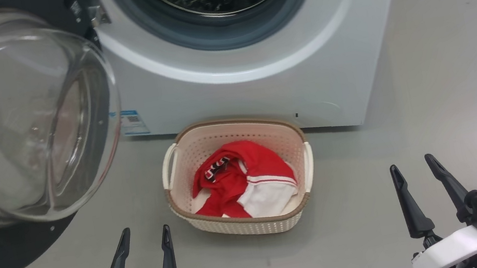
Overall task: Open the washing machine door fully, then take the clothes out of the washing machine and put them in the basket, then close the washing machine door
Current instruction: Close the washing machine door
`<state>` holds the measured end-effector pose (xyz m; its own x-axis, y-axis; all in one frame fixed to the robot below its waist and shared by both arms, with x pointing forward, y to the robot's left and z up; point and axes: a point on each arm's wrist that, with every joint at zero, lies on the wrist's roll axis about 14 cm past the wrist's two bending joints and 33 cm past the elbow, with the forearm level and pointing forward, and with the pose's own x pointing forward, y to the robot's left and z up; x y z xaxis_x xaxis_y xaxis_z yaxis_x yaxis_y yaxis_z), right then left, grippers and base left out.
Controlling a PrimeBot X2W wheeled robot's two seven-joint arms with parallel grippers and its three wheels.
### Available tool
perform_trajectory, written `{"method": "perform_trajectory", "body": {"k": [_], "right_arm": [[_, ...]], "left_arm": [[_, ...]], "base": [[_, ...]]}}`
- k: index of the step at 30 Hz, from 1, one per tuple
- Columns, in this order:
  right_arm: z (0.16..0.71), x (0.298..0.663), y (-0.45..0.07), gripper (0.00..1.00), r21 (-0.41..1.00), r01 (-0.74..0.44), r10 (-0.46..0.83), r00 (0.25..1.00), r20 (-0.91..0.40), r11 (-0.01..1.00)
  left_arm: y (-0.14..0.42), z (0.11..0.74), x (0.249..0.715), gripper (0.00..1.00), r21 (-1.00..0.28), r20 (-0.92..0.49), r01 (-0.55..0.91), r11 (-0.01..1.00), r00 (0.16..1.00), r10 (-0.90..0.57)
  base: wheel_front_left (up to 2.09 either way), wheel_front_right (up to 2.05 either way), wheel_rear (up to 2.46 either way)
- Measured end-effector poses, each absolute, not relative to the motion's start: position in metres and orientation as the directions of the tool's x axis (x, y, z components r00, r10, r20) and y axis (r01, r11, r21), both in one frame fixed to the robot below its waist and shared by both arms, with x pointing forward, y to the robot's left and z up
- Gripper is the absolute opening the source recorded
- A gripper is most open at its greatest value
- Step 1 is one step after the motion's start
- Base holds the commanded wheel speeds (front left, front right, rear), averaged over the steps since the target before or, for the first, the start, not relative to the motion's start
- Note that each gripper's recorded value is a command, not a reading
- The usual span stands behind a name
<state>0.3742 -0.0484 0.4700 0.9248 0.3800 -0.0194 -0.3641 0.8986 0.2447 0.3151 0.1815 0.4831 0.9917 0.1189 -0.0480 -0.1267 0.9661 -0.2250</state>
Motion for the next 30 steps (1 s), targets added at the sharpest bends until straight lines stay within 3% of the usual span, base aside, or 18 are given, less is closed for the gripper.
{"method": "perform_trajectory", "body": {"k": [21,30], "right_arm": [[0.463,0.371,0.037,1.0,0.264,-0.593,0.619,0.785,-0.022,0.761],[0.461,0.368,0.041,1.0,0.264,-0.604,0.632,0.774,-0.03,0.752]], "left_arm": [[0.247,0.481,0.265,1.0,-0.224,-0.061,-0.385,0.895,0.923,0.381],[0.25,0.482,0.263,1.0,-0.225,-0.057,-0.393,0.892,0.919,0.39]], "base": [[0.0,0.0,0.0],[0.0,0.0,0.0]]}}
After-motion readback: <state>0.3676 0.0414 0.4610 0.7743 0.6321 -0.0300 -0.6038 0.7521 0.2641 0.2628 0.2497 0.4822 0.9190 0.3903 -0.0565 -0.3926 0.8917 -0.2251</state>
